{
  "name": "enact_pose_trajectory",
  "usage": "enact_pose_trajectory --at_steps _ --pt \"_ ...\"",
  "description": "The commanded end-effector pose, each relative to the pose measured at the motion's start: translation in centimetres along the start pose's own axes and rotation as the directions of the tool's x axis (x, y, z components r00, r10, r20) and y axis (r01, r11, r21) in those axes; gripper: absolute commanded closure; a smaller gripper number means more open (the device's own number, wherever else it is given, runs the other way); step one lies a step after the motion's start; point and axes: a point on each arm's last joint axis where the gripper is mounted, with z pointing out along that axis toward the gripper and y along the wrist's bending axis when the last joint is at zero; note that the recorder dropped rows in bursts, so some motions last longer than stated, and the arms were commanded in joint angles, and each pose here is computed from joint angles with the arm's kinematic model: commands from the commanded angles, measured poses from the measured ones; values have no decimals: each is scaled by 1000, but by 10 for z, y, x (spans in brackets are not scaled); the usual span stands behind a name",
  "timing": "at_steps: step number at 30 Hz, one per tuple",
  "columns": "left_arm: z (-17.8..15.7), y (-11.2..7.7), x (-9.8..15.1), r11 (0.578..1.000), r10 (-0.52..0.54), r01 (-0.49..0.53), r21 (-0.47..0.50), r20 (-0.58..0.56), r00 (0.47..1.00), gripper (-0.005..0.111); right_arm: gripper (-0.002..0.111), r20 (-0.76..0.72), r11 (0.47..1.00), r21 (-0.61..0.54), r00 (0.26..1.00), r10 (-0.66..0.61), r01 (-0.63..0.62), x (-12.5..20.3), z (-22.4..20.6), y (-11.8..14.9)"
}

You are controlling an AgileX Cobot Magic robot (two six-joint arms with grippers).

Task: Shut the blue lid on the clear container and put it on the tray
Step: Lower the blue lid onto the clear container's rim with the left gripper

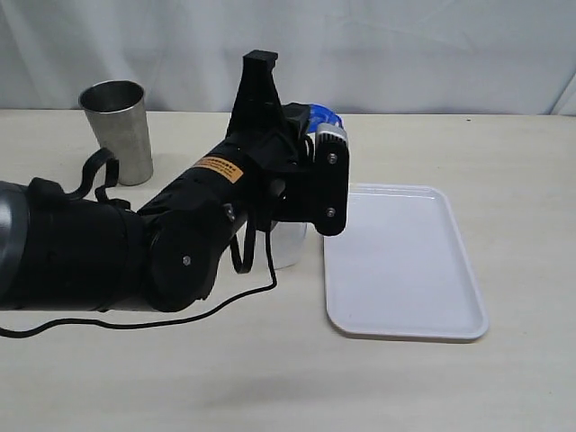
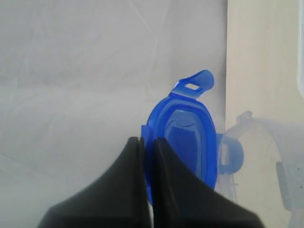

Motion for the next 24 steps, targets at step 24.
enact_pose_trajectory --at_steps 24 --pt "-8 -14 4 997 -10 10 77 -8 1000 107 104 1 1000 -1 1000 -3 3 1 0 0"
